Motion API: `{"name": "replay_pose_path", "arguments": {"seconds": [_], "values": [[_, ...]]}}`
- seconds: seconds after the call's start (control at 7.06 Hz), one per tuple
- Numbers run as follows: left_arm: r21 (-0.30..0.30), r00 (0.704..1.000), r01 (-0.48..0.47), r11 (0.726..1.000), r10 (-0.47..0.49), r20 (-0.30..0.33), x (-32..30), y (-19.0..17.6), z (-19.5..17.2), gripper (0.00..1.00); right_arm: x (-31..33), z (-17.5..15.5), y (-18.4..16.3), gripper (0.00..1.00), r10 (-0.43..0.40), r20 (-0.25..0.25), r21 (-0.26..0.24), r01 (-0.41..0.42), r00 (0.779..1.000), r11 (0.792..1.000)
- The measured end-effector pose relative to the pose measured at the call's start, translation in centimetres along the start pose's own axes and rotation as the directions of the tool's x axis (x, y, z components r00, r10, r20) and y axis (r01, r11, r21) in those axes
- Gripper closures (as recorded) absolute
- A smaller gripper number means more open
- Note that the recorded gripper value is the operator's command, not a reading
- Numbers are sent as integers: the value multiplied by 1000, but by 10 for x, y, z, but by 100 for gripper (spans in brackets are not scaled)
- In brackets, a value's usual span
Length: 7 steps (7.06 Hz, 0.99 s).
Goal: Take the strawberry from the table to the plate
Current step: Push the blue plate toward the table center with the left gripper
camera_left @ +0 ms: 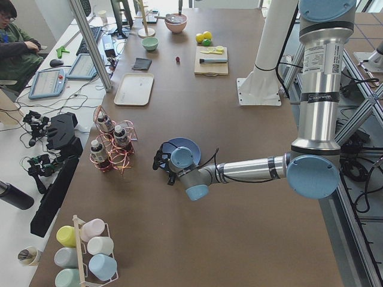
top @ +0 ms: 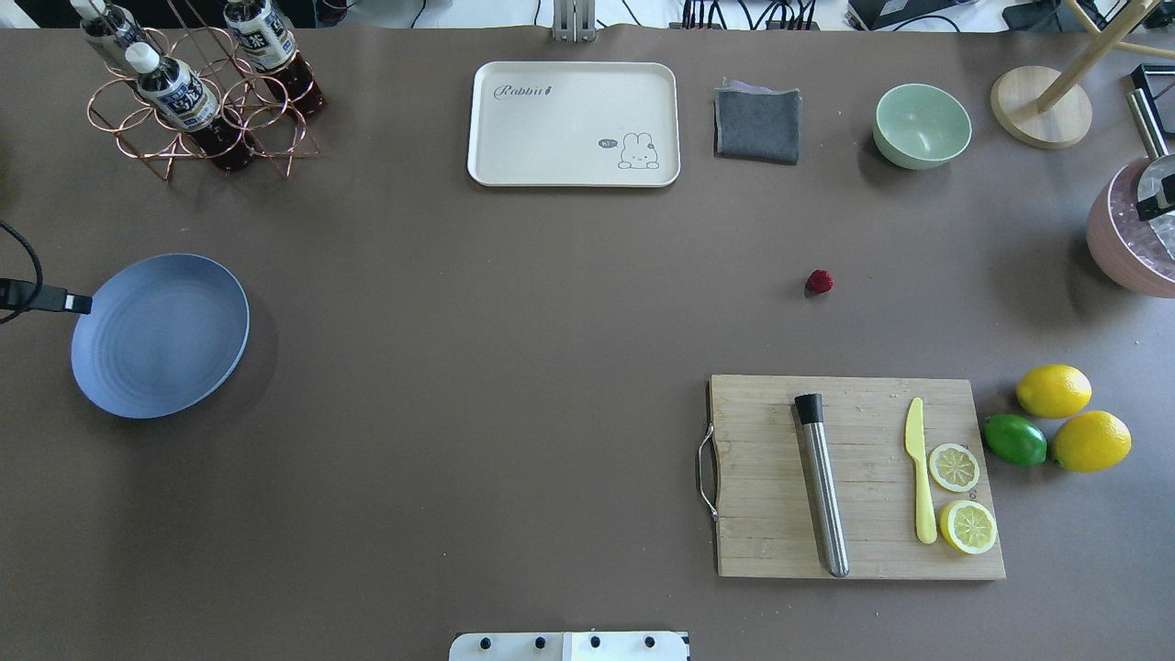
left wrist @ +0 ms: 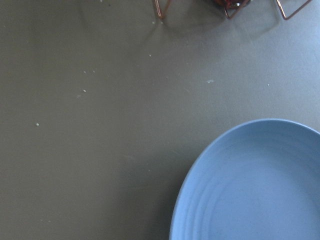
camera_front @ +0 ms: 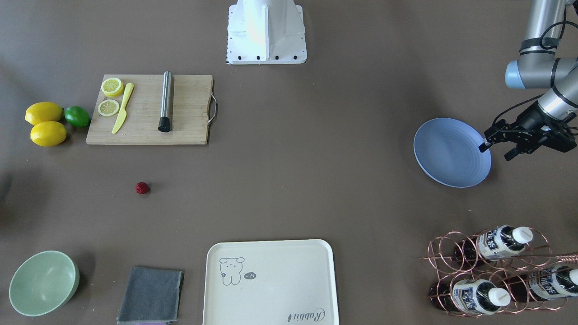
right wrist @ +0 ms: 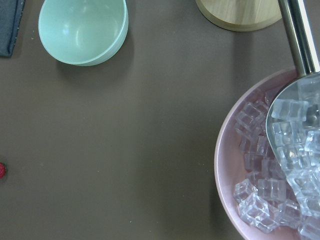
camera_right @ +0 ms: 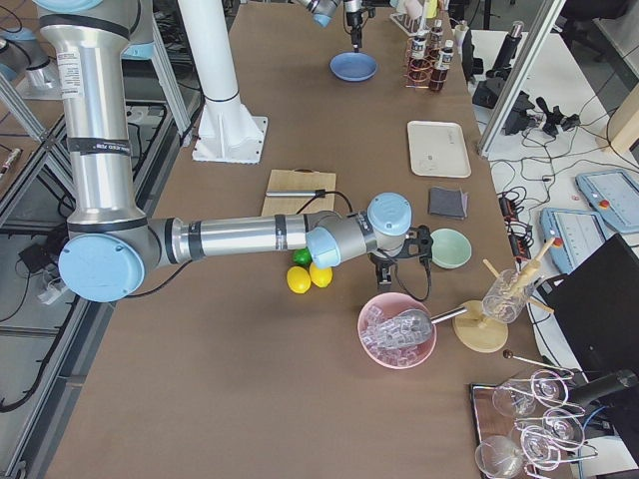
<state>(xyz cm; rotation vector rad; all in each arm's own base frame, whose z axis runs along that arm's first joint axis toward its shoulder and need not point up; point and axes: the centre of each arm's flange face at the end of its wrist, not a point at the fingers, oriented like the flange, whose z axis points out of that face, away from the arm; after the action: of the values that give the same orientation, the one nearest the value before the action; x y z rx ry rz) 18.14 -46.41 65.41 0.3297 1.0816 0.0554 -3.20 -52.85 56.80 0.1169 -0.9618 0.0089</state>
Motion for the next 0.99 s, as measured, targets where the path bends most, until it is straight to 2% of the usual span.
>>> {"name": "replay_pose_path", "arguments": {"seconds": [0.14, 0.43, 0.57, 0.71, 0.85, 0.99], "values": [[-3, 1000, -15, 1000, 15, -10, 4, 4, 5, 30, 1, 0, 0, 0, 4, -2, 0, -4, 1000, 1000], [-18, 999, -32, 999, 31, -19, 5, 13, 15, 31, 2, 2, 0, 0, 8, -6, -2, -8, 1000, 1000], [-22, 999, -35, 999, 34, -20, 4, 15, 17, 53, 3, 2, -1, 0, 8, -6, -2, -8, 1000, 1000], [-23, 999, -36, 999, 35, -21, 4, 15, 17, 70, 2, 2, -1, 0, 8, -6, -2, -8, 1000, 1000], [-24, 999, -34, 999, 34, -21, 4, 16, 17, 96, 2, 2, -1, 0, 7, -6, -1, -7, 1000, 1000], [-29, 999, -30, 999, 30, -20, 3, 17, 18, 100, 2, 1, -1, 0, 8, -6, -1, -8, 1000, 1000]]}}
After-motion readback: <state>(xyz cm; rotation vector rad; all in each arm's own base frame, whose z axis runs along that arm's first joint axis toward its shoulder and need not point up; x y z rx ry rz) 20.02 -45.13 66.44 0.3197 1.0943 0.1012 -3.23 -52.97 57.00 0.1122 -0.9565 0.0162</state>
